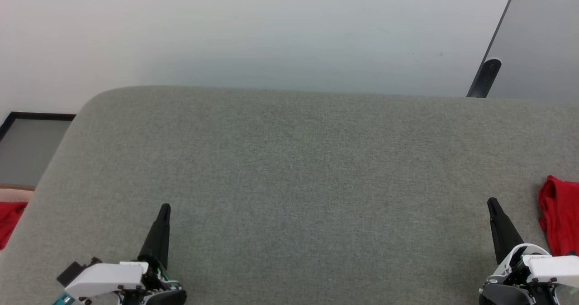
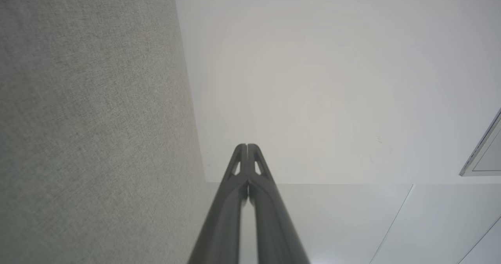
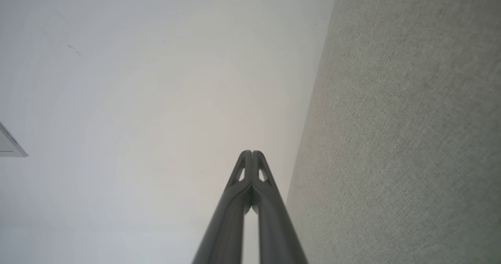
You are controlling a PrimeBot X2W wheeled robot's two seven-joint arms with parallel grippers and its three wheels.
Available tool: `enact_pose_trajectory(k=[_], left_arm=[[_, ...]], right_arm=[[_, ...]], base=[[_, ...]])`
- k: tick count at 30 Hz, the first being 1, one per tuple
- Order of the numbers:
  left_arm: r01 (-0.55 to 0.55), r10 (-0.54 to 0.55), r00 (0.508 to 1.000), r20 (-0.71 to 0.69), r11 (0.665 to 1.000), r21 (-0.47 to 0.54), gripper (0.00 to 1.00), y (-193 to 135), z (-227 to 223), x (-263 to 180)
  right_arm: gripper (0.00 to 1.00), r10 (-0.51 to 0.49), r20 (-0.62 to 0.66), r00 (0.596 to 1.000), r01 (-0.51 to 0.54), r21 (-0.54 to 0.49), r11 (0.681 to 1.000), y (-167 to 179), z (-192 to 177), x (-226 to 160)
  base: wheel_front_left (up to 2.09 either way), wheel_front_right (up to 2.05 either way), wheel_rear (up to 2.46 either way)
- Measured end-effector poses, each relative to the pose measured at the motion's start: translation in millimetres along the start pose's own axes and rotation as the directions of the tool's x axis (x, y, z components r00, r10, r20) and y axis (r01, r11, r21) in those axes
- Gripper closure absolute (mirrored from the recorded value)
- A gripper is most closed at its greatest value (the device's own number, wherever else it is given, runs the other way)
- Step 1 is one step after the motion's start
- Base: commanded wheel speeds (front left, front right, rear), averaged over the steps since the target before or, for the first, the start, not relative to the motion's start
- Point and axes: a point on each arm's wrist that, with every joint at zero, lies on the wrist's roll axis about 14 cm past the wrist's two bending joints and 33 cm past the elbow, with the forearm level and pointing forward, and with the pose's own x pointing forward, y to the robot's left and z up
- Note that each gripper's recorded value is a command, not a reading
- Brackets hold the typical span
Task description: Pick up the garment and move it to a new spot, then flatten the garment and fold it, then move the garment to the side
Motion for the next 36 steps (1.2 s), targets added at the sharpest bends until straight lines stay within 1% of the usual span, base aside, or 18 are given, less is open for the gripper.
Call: enact_pose_trajectory(k=[36], left_arm=[[0.0, 0.0, 1.0, 0.0, 1.0, 0.0, 1.0, 0.0, 0.0, 0.0]], right_arm=[[1.0, 0.0, 0.0, 1.0, 0.0, 0.0, 1.0, 0.0, 0.0, 0.0]], base=[[0.0, 0.0, 0.0]])
